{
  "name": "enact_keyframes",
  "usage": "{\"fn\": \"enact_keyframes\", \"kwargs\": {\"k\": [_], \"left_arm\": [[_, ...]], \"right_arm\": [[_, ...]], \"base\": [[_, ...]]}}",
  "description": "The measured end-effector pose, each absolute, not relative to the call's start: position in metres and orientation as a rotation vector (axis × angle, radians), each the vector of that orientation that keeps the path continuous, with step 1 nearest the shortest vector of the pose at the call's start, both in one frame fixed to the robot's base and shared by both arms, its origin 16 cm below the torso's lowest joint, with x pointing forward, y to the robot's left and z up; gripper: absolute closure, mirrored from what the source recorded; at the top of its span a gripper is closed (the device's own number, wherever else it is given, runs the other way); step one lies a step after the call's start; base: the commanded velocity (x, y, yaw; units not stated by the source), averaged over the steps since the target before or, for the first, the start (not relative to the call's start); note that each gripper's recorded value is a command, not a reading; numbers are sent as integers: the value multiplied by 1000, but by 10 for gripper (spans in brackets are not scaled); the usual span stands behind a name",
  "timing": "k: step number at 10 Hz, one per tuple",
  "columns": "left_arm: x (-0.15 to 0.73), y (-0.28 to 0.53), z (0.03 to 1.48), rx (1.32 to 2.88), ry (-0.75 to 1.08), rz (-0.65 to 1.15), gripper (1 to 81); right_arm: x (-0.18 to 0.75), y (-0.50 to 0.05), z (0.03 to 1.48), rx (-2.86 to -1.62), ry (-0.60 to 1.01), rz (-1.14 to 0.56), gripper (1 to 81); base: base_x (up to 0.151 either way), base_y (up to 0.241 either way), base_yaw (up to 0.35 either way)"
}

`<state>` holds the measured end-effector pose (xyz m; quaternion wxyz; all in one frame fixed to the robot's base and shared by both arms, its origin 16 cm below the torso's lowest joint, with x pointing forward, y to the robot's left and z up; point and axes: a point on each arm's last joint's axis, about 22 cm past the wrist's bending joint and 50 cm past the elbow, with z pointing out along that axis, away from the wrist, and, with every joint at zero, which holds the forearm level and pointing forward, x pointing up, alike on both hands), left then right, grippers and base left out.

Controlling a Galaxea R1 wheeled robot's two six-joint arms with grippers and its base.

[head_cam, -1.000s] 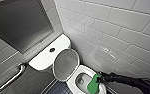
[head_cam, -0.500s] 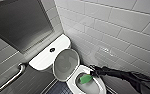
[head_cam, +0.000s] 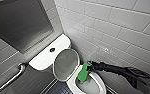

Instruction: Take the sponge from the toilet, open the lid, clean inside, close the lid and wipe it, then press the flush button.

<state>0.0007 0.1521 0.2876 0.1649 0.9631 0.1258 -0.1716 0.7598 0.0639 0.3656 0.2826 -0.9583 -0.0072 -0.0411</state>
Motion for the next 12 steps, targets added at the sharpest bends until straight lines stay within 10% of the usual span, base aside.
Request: {"fn": "enact_keyframes", "kwargs": {"k": [12], "left_arm": [[1,149,287,2743,359,-489,10]], "right_arm": [[751,32,340,-2634,-89,-131,811]], "base": [[0,0,0]]}}
